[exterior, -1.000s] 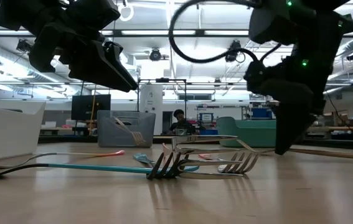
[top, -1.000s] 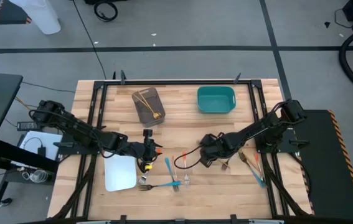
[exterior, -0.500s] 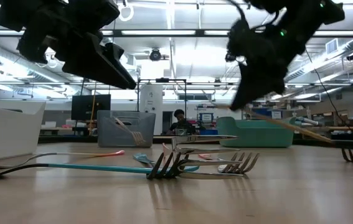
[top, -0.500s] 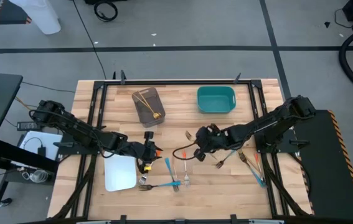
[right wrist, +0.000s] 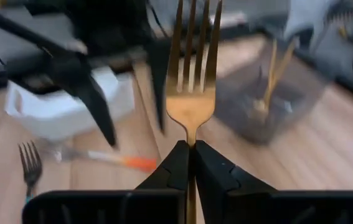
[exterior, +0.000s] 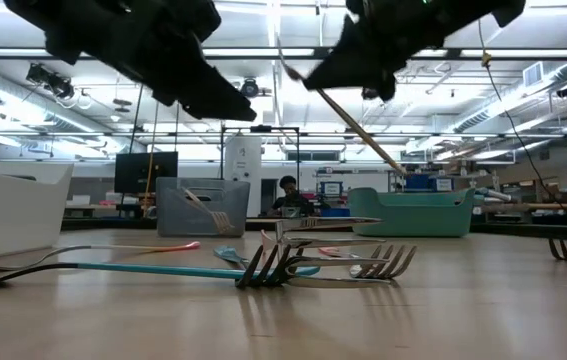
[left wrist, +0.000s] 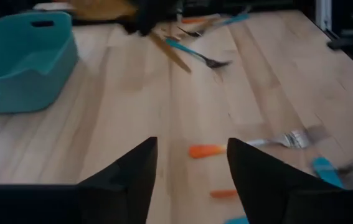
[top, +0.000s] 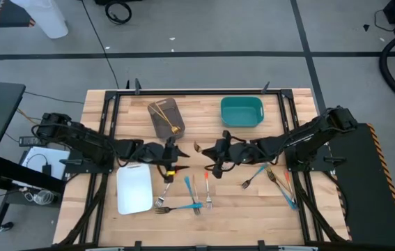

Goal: Sort silverware by color (type)
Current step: Put the gold fork into the black bin

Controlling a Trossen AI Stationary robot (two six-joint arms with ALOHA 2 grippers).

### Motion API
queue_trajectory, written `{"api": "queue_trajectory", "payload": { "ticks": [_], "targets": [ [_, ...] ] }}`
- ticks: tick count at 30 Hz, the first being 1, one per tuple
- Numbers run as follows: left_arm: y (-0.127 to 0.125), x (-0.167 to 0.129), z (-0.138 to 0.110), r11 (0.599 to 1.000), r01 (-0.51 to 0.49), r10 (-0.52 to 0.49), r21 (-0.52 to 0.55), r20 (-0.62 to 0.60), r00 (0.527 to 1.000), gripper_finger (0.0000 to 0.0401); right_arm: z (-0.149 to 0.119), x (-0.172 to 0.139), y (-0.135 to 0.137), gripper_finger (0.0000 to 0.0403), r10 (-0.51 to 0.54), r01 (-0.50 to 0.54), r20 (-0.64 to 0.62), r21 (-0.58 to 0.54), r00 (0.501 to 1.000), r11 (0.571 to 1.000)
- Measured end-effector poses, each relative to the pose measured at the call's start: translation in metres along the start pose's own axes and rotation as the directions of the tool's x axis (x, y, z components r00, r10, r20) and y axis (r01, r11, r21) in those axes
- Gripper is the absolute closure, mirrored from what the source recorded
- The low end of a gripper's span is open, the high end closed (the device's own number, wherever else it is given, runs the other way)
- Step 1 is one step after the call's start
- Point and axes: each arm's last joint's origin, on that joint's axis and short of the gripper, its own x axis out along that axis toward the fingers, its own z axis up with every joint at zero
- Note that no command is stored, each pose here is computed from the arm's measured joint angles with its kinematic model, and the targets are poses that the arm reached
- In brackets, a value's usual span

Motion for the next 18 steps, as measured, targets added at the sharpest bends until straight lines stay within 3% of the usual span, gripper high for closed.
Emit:
{"api": "queue_trajectory", "payload": {
  "ticks": [9,18],
  "targets": [
    [0.009,0.0,0.014,0.999,0.015,-0.01,-0.032,0.144,0.99,0.0188,0.024,-0.003,0.005,0.0375,0.053,-0.025,0.226,-0.124,0.973,0.992],
    [0.016,-0.002,0.028,0.998,-0.005,0.021,-0.058,0.289,0.957,0.0195,0.036,-0.007,0.008,0.0374,0.12,-0.053,0.341,-0.198,0.933,0.979]
  ]
}}
